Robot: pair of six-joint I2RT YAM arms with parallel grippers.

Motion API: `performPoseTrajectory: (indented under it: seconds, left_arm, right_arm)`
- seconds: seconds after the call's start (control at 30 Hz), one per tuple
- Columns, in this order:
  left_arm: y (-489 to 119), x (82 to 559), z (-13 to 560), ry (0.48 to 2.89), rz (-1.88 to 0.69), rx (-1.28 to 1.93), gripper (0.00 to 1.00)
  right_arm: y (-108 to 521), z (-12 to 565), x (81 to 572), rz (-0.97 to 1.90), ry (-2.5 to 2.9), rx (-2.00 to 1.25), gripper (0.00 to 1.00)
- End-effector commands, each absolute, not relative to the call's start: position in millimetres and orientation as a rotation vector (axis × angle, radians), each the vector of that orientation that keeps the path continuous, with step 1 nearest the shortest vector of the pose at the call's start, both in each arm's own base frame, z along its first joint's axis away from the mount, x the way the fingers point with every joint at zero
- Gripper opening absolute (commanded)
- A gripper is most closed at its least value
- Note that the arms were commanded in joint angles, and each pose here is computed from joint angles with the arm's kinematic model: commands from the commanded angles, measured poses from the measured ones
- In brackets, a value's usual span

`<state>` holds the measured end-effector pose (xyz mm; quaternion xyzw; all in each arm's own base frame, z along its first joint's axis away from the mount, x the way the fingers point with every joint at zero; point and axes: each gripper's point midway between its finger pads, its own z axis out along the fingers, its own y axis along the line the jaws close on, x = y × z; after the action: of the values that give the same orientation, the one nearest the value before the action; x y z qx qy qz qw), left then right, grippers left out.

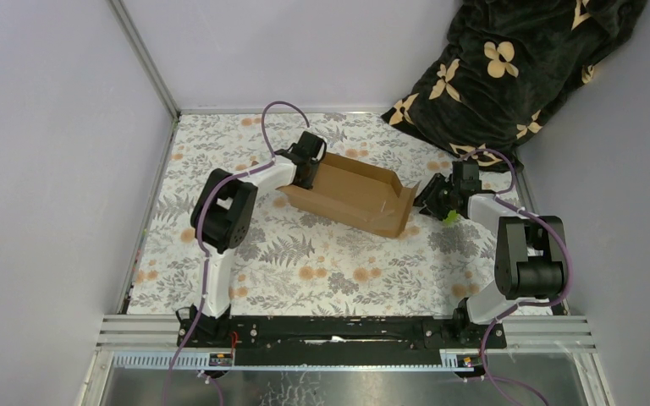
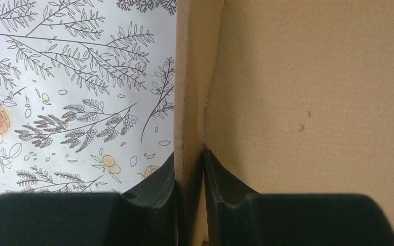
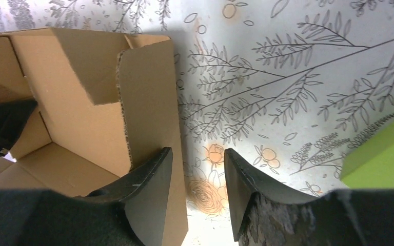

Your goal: Fold the paper box

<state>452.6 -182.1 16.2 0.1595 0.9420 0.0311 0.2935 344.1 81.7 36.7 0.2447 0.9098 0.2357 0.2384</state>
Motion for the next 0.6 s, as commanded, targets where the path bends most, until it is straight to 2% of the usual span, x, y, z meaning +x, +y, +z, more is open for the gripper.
performPoseTrajectory:
  seconds: [0.0,0.57]
  left_arm:
    - [-185,443,-6,2.563,0.106,0.484,0.26]
    - [-194,444,-9,2.565,0.105,0.516,0.26]
  right_arm:
    - [101,64,370,0.771,2.393,0.606,0.5]
    - [137,74,380,0.882,2.333,0.548,0.49]
